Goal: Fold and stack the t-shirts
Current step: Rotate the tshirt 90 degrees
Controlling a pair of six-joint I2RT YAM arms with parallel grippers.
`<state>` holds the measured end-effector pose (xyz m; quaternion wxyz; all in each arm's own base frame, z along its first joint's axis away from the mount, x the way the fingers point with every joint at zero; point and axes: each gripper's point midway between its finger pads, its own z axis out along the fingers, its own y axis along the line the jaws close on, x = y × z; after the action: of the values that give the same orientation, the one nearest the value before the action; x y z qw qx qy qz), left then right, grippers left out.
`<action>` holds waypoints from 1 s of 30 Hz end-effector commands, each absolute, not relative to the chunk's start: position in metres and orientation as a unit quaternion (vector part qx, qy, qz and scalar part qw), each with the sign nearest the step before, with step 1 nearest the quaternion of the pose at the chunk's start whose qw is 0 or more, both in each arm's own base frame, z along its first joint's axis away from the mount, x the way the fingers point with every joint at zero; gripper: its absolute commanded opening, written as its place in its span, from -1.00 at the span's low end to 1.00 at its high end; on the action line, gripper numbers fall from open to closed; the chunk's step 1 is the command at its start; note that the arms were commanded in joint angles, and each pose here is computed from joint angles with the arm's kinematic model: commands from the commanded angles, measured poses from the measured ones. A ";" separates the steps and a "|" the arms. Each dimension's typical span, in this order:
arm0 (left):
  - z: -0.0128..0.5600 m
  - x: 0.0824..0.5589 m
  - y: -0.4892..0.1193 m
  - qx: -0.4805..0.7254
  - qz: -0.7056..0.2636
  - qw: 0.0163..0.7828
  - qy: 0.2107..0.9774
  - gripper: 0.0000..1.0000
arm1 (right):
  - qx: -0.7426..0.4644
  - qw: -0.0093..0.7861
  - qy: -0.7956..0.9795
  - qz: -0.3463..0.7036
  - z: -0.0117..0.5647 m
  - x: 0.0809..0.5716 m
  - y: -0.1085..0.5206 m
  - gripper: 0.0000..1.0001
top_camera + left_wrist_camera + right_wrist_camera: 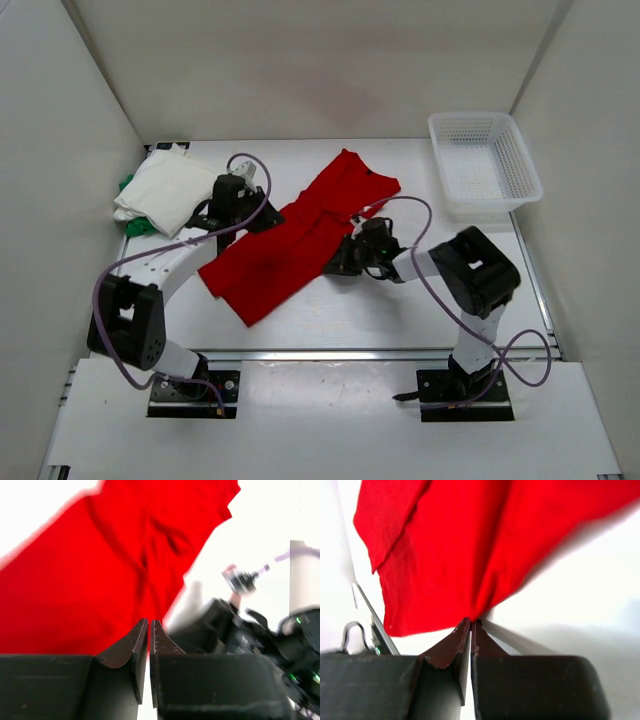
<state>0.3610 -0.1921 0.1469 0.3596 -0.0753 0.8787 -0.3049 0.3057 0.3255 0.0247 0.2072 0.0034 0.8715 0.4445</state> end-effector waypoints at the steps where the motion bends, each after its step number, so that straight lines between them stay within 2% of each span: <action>1: 0.156 0.381 -0.200 -0.059 -0.296 0.375 0.877 -0.63 | -0.009 0.203 0.885 0.419 0.026 0.289 0.268 -1.00; 2: 0.156 0.389 -0.199 -0.062 -0.295 0.382 0.874 -0.63 | -0.007 0.194 0.887 0.420 0.021 0.284 0.252 -1.00; 4: 0.146 0.394 -0.200 -0.070 -0.283 0.375 0.880 -0.59 | 0.006 0.188 0.888 0.420 0.026 0.281 0.228 -0.79; 6: 0.138 0.405 -0.202 -0.074 -0.275 0.367 0.885 -0.58 | 0.014 0.201 0.879 0.432 0.041 0.286 0.210 -0.28; 9: 0.120 0.406 -0.206 -0.077 -0.276 0.346 0.893 -0.53 | 0.030 0.253 0.870 0.421 0.064 0.310 0.191 -0.08; 11: 0.105 0.401 -0.207 -0.074 -0.264 0.328 0.904 -0.51 | 0.060 0.305 0.864 0.396 0.081 0.339 0.172 -0.08; 14: 0.081 0.382 -0.199 -0.088 -0.247 0.313 0.913 -0.53 | 0.097 0.358 0.859 0.353 0.097 0.391 0.150 -0.27; 15: 0.072 0.372 -0.191 -0.105 -0.253 0.309 0.911 -0.51 | 0.114 0.357 0.870 0.321 0.080 0.403 0.140 -0.33; 16: 0.081 0.373 -0.191 -0.108 -0.272 0.323 0.900 -0.51 | 0.112 0.372 0.865 0.317 0.091 0.420 0.139 -0.33; 18: 0.066 0.354 -0.180 -0.124 -0.270 0.309 0.904 -0.52 | 0.129 0.354 0.876 0.301 0.070 0.444 0.134 -0.43; 19: 0.071 0.352 -0.179 -0.121 -0.272 0.312 0.902 -0.53 | 0.133 0.365 0.873 0.295 0.077 0.459 0.130 -0.46; 21: 0.071 0.338 -0.181 -0.110 -0.276 0.309 0.904 -0.53 | 0.148 0.347 0.882 0.281 0.055 0.474 0.128 -0.45; 24: 0.080 0.324 -0.192 -0.088 -0.289 0.313 0.900 -0.52 | 0.162 0.347 0.883 0.271 0.050 0.500 0.125 -0.24; 27: 0.085 0.307 -0.204 -0.064 -0.307 0.300 0.901 -0.53 | 0.176 0.310 0.898 0.259 0.032 0.510 0.123 -0.27; 29: 0.092 0.301 -0.203 -0.062 -0.318 0.301 0.897 -0.52 | 0.171 0.304 0.899 0.265 0.027 0.517 0.129 -0.46; 30: 0.093 0.299 -0.202 -0.063 -0.322 0.300 0.896 -0.51 | 0.166 0.302 0.900 0.267 0.024 0.525 0.135 -0.65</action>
<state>0.3077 -0.1995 0.0789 0.2943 -0.0738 0.9055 -0.2968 0.5163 0.1342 0.0327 0.3181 0.1595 0.8910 0.2817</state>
